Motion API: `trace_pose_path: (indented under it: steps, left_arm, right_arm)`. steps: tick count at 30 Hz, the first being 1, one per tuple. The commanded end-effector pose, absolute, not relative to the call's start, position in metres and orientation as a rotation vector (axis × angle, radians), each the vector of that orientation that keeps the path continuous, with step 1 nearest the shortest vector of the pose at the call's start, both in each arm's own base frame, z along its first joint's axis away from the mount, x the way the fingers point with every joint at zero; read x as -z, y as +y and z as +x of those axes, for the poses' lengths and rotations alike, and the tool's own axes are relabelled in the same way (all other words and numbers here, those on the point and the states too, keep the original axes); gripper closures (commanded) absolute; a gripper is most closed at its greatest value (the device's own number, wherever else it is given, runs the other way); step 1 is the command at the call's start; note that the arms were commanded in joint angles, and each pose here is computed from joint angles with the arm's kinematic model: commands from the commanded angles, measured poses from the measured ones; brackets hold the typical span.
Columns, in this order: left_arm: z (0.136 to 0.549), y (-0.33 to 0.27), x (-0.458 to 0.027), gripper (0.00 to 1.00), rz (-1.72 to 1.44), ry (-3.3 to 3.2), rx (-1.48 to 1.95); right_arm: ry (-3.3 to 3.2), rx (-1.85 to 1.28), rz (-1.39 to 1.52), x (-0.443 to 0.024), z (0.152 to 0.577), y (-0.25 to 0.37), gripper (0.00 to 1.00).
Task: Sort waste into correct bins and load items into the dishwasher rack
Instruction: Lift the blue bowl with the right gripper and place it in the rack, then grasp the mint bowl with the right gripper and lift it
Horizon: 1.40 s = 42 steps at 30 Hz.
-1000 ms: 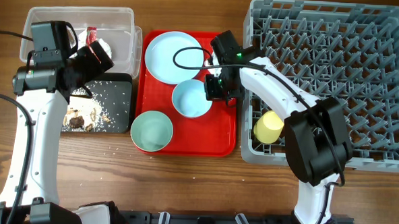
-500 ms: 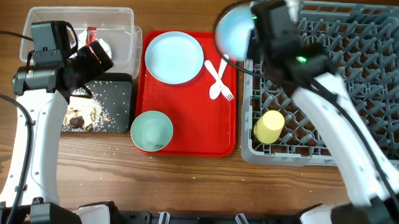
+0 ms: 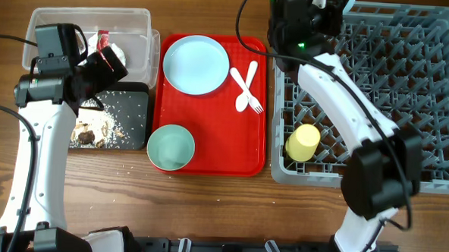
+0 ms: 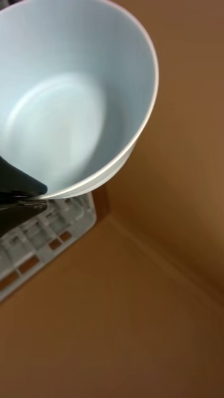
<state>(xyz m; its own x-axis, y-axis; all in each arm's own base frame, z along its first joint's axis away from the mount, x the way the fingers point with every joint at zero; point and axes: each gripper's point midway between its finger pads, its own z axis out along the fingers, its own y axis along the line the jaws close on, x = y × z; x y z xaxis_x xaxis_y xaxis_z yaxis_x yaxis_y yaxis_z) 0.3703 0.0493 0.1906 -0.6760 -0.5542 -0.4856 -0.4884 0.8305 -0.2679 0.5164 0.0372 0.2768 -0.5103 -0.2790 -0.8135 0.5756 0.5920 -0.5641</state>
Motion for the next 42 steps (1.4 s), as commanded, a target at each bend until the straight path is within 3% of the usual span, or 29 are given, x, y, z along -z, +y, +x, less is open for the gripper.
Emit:
trace_pose_path:
  steps: [1,17,33,34,37,42]
  left_arm:
    - [0.371,0.053,-0.189,0.0,-0.767,2.446,0.139]
    - [0.371,0.053,-0.189,0.0,-0.767,2.446,0.139]
    - [0.371,0.053,-0.189,0.0,-0.767,2.446,0.139]
    - [0.371,0.053,-0.189,0.0,-0.767,2.446,0.139]
    - [0.371,0.053,-0.189,0.0,-0.767,2.446,0.139]
    - [0.371,0.053,-0.189,0.0,-0.767,2.446,0.139]
  right_arm:
    - [1.887,1.295,0.112,-0.25,0.522,0.023,0.96]
    - [2.036,1.315,-0.114,-0.173,0.537,0.032,0.96]
    - [2.032,1.315,-0.287,-0.171,0.534,0.071,0.95]
    - [2.031,1.315,-0.293,-0.171,0.533,0.073,0.85]
    - [2.032,1.327,-0.34,-0.171,0.533,0.077,0.37]
    - [2.026,1.291,-0.457,-0.168,0.535,0.099,0.19]
